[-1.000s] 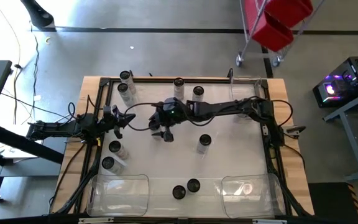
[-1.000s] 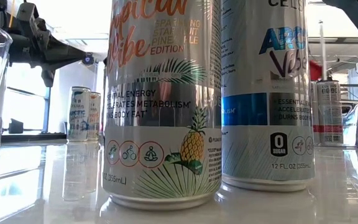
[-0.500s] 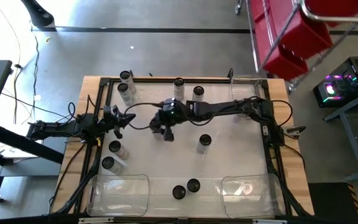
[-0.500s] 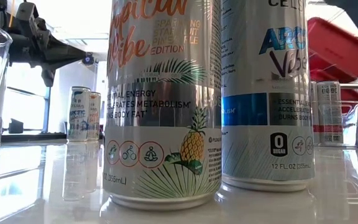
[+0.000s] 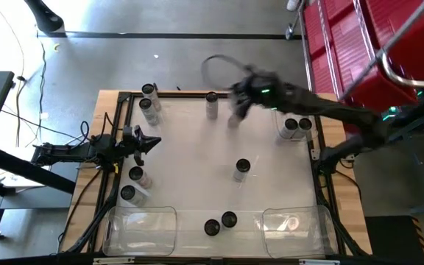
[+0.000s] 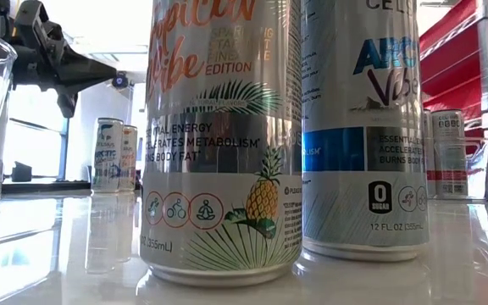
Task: Sort soda cans
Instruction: Put the right white-pink soda can into the top transparent bin
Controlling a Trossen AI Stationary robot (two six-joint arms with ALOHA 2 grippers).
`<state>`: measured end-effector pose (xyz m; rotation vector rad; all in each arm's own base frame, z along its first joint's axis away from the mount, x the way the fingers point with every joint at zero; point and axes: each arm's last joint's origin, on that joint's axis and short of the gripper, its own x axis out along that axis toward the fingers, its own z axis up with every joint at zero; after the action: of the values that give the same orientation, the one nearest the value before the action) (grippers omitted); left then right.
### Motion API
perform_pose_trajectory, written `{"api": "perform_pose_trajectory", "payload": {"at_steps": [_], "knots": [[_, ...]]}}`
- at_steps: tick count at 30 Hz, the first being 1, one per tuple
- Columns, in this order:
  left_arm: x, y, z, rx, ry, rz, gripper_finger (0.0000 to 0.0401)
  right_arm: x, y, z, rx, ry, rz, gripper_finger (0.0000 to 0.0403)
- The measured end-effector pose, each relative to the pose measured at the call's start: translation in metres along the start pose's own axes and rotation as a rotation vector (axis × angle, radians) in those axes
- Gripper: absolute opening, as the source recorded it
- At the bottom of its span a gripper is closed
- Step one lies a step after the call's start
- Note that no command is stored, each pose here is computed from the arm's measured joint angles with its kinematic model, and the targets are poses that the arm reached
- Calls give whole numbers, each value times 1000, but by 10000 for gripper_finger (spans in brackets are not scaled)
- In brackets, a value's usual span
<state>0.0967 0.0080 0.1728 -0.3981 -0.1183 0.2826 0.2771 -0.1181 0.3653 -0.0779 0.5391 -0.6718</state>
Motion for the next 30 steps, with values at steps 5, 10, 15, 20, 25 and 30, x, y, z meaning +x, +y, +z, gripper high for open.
{"api": "perform_pose_trajectory", "payload": {"at_steps": [5, 10, 15, 20, 25, 30], "knots": [[0, 0, 0, 12, 5, 1, 1, -43, -44, -47, 162, 51, -249, 237], [0, 0, 0, 13, 3, 2, 1, -71, -57, -69, 280, -20, -219, 237], [0, 1, 0, 13, -4, 19, 1, -85, -59, -76, 299, -19, -245, 237], [0, 1, 0, 13, -4, 19, 1, -96, -68, -81, 334, 86, -429, 237], [0, 1, 0, 12, -4, 19, 1, -99, -77, -96, 375, 225, -518, 237], [0, 1, 0, 12, -4, 19, 1, -95, -82, -114, 417, 316, -564, 237]]}}
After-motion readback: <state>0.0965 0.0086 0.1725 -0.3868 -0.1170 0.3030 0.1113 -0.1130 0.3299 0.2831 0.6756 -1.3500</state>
